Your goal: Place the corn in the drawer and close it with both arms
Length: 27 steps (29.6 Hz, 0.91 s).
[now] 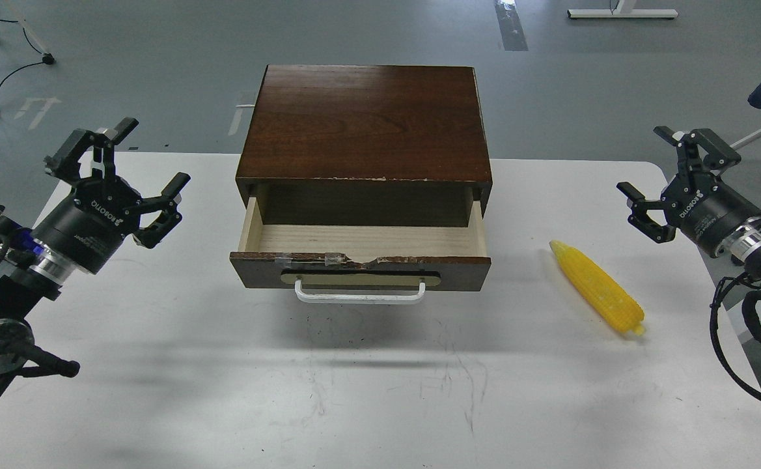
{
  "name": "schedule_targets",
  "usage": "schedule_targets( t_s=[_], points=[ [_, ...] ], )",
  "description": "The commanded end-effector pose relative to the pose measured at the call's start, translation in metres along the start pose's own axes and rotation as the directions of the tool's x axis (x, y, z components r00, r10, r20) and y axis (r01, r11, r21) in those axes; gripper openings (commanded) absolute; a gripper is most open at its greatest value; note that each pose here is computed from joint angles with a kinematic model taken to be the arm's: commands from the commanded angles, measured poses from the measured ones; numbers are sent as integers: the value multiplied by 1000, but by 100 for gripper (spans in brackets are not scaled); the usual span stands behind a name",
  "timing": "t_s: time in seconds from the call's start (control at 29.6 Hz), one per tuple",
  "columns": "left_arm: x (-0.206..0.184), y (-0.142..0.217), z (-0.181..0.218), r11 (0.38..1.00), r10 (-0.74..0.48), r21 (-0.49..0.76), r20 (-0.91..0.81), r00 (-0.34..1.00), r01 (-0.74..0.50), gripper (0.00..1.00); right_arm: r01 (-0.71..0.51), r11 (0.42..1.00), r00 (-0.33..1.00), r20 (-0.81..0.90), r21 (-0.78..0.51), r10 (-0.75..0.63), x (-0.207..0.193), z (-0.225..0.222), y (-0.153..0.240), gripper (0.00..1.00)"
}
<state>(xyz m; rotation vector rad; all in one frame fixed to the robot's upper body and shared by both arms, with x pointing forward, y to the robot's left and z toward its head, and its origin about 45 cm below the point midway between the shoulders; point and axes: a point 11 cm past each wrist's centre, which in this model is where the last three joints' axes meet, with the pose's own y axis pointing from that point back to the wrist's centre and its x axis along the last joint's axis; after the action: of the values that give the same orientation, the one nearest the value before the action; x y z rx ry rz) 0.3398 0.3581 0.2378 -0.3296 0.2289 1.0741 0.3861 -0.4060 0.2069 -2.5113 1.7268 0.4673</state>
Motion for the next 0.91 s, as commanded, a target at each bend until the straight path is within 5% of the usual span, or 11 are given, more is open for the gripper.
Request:
schedule_targets(
  t_s=[0.0, 0.54, 0.88],
  points=[
    [-1, 0, 0, 1000, -5, 7, 13, 1000, 5, 100, -1, 1000, 1000, 1, -1, 1, 0, 1, 0, 100],
    [-2, 1, -4, 1000, -10, 1, 23, 1000, 10, 100, 20, 999, 999, -37, -26, -21, -2, 1, 1, 100],
    [-1, 2, -3, 1000, -12, 8, 34, 999, 12, 100, 149, 966, 795, -555, -212, -245, -10, -58, -6, 100]
  ],
)
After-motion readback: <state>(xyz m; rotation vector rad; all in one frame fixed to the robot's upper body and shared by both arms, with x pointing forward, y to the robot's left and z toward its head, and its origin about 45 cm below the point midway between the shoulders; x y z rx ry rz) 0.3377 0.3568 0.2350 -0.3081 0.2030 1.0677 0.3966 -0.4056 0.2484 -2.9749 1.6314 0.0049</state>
